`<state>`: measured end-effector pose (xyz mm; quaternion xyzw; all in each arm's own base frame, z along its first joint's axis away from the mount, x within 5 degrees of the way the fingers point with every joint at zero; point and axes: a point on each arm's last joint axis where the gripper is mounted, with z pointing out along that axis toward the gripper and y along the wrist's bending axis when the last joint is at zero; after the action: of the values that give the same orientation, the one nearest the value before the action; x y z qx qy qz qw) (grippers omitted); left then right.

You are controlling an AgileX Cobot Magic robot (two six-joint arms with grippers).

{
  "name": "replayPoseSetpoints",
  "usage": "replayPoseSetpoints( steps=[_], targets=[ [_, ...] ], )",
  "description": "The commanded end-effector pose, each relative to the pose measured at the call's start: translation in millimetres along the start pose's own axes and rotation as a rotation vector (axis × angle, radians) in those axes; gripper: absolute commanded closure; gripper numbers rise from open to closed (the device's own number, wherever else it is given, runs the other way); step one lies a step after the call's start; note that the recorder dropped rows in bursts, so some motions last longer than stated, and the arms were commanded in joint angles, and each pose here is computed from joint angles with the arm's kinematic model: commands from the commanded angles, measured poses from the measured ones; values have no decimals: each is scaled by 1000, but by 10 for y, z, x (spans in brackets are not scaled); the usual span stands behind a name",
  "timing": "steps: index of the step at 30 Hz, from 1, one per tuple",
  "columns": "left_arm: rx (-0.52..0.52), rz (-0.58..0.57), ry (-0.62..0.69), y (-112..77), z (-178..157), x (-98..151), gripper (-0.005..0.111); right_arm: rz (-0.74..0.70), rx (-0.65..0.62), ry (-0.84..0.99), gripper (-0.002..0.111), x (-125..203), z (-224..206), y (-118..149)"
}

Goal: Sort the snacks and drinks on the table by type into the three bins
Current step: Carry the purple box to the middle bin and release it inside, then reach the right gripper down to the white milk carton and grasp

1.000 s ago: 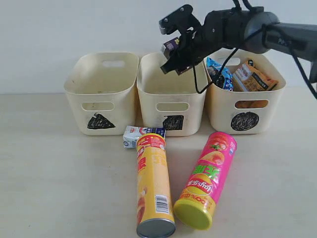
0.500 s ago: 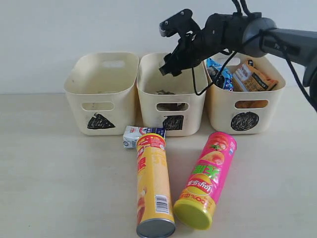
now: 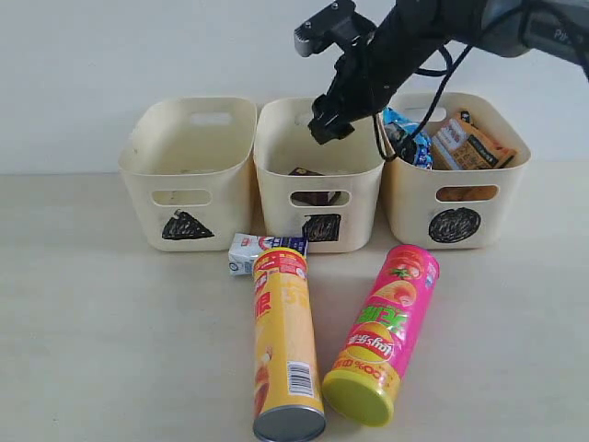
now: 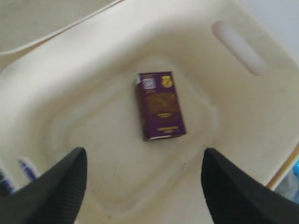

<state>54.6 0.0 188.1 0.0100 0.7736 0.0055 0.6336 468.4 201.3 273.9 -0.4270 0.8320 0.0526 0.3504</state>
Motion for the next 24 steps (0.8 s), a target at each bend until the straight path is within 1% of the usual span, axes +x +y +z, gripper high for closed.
replayPoseSetpoints(
  steps=[1, 3, 6, 9, 12, 18, 20, 21, 22, 24],
  targets=[
    [0, -8, 0, 0, 2, 7, 102, -79, -185, 46, 45, 11, -183, 142],
    [0, -8, 0, 0, 2, 7, 102, -67, -265, 47, 45, 6, -222, 214],
    [0, -8, 0, 0, 2, 7, 102, -63, -350, 31, 45, -9, -256, 289],
    [0, -8, 0, 0, 2, 7, 102, -116, -426, 40, 48, -13, -275, 394],
    [0, -8, 0, 0, 2, 7, 102, -226, -448, 21, 53, -83, -259, 549],
    [0, -8, 0, 0, 2, 7, 102, -454, -511, -19, 53, -251, -211, 1011],
    [0, -8, 0, 0, 2, 7, 102, -570, -531, 1, 53, -258, -97, 1221],
    [0, -8, 0, 0, 2, 7, 102, -586, -527, 21, 53, -245, -59, 1253],
    [0, -8, 0, 0, 2, 7, 102, -566, -489, 50, 53, -229, 42, 1276],
    [0, -8, 0, 0, 2, 7, 102, -493, -430, 41, 53, -233, 192, 1268]
  ],
)
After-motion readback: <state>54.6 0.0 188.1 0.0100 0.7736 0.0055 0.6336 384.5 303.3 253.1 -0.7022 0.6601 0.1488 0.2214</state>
